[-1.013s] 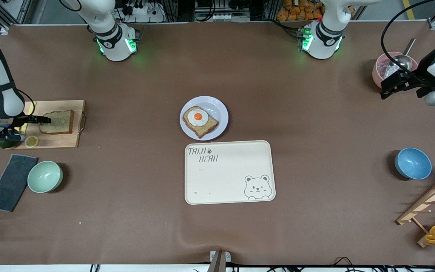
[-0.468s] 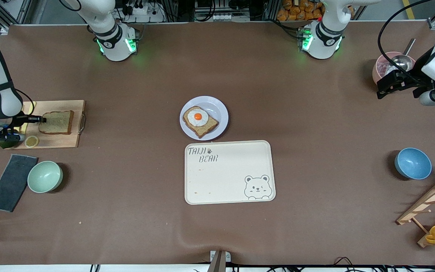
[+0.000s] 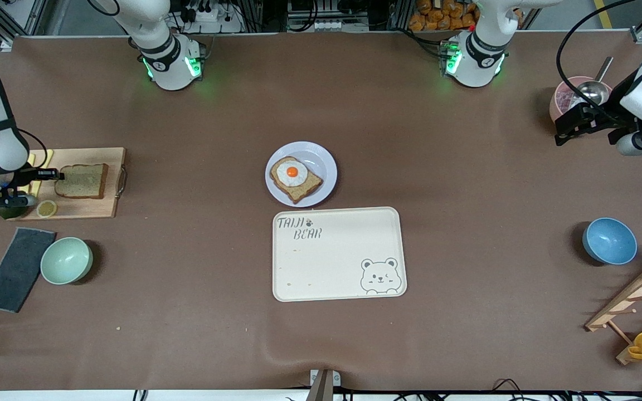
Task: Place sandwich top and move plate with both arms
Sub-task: 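Grasp the bread slice with the right gripper and lift it, then carry the bread slice with the right gripper over the egg toast plate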
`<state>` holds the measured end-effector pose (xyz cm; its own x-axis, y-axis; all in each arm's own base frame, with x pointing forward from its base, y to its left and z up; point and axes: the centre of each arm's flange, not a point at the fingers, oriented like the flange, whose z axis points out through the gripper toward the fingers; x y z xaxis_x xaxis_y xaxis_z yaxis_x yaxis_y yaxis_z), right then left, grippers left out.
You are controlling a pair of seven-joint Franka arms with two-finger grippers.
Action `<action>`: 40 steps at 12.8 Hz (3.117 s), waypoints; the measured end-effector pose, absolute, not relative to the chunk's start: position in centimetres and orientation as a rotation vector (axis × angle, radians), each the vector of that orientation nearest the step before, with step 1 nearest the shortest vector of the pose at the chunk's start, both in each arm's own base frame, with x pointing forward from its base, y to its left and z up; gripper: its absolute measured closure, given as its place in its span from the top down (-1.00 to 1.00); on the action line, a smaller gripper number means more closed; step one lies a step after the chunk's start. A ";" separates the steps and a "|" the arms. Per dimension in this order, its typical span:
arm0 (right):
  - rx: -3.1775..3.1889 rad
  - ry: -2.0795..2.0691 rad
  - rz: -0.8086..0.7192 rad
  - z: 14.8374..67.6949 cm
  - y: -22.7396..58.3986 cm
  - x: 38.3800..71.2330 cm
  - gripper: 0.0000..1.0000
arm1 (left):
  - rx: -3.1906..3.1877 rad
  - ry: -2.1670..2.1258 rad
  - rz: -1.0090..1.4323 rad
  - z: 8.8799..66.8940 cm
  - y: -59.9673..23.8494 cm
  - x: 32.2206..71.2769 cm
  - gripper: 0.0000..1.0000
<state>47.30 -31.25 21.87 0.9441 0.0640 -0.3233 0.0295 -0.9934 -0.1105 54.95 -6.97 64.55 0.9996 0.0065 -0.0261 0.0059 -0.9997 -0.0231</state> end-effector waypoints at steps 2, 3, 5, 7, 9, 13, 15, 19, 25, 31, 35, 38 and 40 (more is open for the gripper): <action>-3.007 -0.146 0.449 25.4 -30.7 48.2 -0.89 | -3.118 -0.010 0.041 64.6 -7.0 54.9 1.00; -3.010 -0.189 0.418 27.3 -30.1 48.7 -0.89 | -3.118 -0.011 0.041 64.6 -6.9 55.0 1.00; -2.988 -0.289 0.353 30.9 -29.1 49.6 -0.89 | -3.118 -0.012 0.041 64.6 -6.9 55.0 1.00; -2.941 -0.419 0.294 33.7 -28.1 50.9 -0.89 | -3.118 -0.012 0.041 64.6 -6.9 55.0 1.00; -2.890 -0.552 0.253 35.7 -26.8 52.5 -0.89 | -3.118 -0.012 0.041 64.6 -6.9 55.0 1.00; -2.738 -0.745 0.226 36.7 -21.2 54.7 -0.89 | -3.118 -0.016 0.040 64.6 -6.7 55.0 1.00; -2.637 -0.821 0.220 37.0 -16.5 55.8 -0.89 | -3.118 -0.020 0.040 64.6 -6.6 55.0 1.00; -2.482 -1.038 0.212 36.8 -2.9 58.3 -0.89 | -3.119 -0.022 0.038 64.7 -6.5 55.0 1.00; -2.410 -1.049 0.243 36.2 8.0 58.3 -0.89 | -3.119 -0.016 0.037 64.7 -6.7 54.9 1.00; -2.497 -0.894 0.322 35.6 18.8 56.7 -0.89 | -3.117 -0.022 0.049 64.6 -6.5 54.9 1.00; -2.566 -0.811 0.325 34.5 24.6 54.9 -0.89 | -3.116 -0.032 0.061 64.6 -6.2 54.8 1.00; -2.561 -0.786 0.340 31.3 27.1 53.7 -0.89 | -3.116 -0.029 0.062 64.6 -6.3 54.8 1.00; -2.566 -0.783 0.335 29.7 27.7 53.5 -0.89 | -3.116 -0.028 0.064 64.6 -6.3 54.8 1.00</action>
